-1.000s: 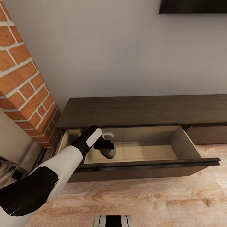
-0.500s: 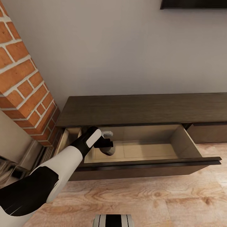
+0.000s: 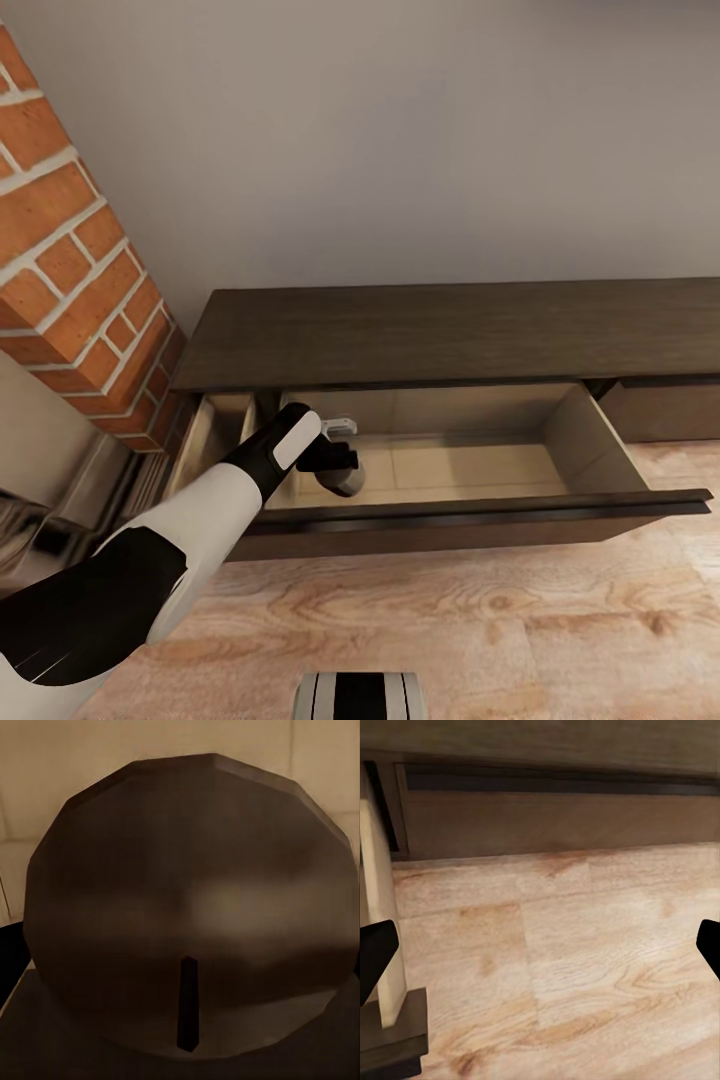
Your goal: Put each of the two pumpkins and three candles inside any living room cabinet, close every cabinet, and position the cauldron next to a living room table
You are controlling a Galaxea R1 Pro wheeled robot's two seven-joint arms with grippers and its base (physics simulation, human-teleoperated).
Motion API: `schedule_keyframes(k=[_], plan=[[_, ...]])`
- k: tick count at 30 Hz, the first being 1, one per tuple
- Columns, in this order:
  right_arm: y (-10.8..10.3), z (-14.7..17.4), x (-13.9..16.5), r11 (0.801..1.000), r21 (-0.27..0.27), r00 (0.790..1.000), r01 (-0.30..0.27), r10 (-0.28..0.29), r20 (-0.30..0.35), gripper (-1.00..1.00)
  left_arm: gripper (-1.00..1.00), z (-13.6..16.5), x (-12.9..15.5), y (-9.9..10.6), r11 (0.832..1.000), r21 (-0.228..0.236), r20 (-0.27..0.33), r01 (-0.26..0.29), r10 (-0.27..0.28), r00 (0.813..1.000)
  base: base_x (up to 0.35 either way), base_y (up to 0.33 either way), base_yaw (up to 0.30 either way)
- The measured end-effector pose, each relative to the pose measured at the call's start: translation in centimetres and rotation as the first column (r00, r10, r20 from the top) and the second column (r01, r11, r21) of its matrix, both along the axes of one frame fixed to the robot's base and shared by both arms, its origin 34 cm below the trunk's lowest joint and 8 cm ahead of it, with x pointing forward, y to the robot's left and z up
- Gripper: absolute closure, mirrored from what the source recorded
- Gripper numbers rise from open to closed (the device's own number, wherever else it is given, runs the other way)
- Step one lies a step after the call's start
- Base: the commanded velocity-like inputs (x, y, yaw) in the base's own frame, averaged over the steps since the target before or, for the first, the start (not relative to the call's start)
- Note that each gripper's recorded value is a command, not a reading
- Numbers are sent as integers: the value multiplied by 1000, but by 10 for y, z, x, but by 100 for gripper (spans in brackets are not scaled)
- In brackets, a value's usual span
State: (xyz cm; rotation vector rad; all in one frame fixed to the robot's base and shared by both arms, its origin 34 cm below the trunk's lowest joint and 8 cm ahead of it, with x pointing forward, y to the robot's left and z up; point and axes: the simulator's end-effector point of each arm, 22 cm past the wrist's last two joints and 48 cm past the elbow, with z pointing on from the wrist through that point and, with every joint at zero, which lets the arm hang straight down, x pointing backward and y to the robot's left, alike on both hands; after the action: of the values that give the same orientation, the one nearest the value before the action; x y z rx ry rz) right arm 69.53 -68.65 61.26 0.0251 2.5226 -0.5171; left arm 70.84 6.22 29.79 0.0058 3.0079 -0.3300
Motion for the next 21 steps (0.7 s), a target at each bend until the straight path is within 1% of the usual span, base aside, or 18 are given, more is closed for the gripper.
schedule_keyframes(k=[4, 9, 12, 21], plan=[[0, -2, 0, 1000, -1, 1000, 0, 0, -4, -100, 100, -2, 0, 0, 1000, -3, -1, -3, 3, 1000, 0, 0, 0], [-5, 2, -2, 1000, -11, 1000, 4, -4, -4, -100, 100, 0, 15, 0, 999, -8, 61, -45, 45, 997, 0, 0, 0], [-7, 4, -3, 1000, -15, 1000, 7, -7, -4, -100, 100, 0, 19, 1, 998, -9, 78, -58, 58, 995, 0, 0, 0], [-8, 6, -3, 1000, -18, 1000, 8, -8, -4, -100, 100, 0, 20, 1, 998, -8, 83, -60, 61, 995, 0, 0, 0]])
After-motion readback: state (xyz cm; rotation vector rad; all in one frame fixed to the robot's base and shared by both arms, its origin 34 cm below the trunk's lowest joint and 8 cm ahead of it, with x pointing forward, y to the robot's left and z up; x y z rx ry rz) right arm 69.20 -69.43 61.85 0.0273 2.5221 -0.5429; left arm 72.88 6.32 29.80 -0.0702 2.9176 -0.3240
